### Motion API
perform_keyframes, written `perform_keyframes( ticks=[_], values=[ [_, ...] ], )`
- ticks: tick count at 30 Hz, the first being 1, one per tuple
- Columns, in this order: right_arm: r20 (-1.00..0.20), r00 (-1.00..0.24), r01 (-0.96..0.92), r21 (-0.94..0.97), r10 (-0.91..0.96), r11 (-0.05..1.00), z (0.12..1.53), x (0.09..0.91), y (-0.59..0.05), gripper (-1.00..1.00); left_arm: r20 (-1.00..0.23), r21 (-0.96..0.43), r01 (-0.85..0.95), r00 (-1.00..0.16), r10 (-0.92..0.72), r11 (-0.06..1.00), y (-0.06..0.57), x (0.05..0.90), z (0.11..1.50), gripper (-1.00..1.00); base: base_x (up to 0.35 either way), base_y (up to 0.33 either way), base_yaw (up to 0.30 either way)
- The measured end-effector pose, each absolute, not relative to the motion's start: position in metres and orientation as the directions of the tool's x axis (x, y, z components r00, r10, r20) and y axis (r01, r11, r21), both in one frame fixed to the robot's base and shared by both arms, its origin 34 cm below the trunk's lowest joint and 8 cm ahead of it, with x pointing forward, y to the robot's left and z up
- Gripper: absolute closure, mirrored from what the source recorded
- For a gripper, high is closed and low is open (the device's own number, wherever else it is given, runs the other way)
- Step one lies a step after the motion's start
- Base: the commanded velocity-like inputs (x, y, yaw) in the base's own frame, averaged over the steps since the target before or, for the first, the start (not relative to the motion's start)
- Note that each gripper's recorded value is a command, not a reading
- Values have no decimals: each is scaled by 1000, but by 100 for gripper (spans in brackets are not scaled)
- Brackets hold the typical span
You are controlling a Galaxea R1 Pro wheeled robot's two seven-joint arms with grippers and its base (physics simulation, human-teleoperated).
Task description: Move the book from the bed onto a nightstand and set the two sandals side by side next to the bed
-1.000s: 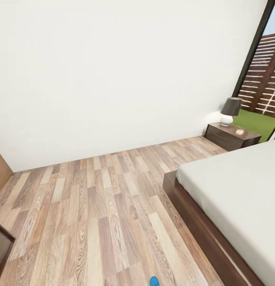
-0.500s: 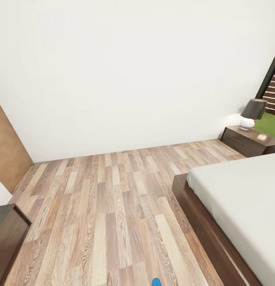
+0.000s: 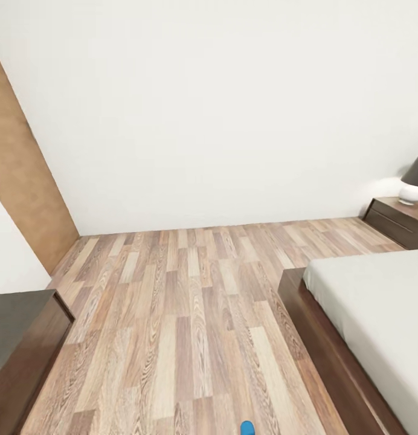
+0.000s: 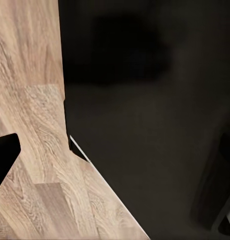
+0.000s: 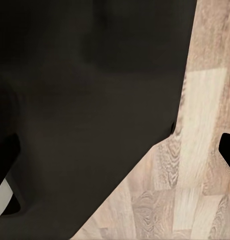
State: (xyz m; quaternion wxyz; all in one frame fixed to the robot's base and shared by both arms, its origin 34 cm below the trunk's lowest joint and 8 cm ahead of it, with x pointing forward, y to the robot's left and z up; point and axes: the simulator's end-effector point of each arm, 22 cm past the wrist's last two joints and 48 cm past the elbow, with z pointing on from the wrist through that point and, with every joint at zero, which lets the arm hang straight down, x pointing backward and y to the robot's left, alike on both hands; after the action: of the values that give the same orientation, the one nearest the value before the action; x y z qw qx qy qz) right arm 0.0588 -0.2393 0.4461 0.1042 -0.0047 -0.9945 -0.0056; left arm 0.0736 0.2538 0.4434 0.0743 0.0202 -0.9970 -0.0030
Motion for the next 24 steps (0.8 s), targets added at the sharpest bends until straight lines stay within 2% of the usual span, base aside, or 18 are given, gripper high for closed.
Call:
perform_keyframes(
  ticks=[24],
  values=[
    [216, -976, 11, 11, 8, 1000, 447, 55, -239, -100, 157, 9, -41, -987, -42, 999, 253, 70, 444, -100, -70, -1, 238]
  ],
)
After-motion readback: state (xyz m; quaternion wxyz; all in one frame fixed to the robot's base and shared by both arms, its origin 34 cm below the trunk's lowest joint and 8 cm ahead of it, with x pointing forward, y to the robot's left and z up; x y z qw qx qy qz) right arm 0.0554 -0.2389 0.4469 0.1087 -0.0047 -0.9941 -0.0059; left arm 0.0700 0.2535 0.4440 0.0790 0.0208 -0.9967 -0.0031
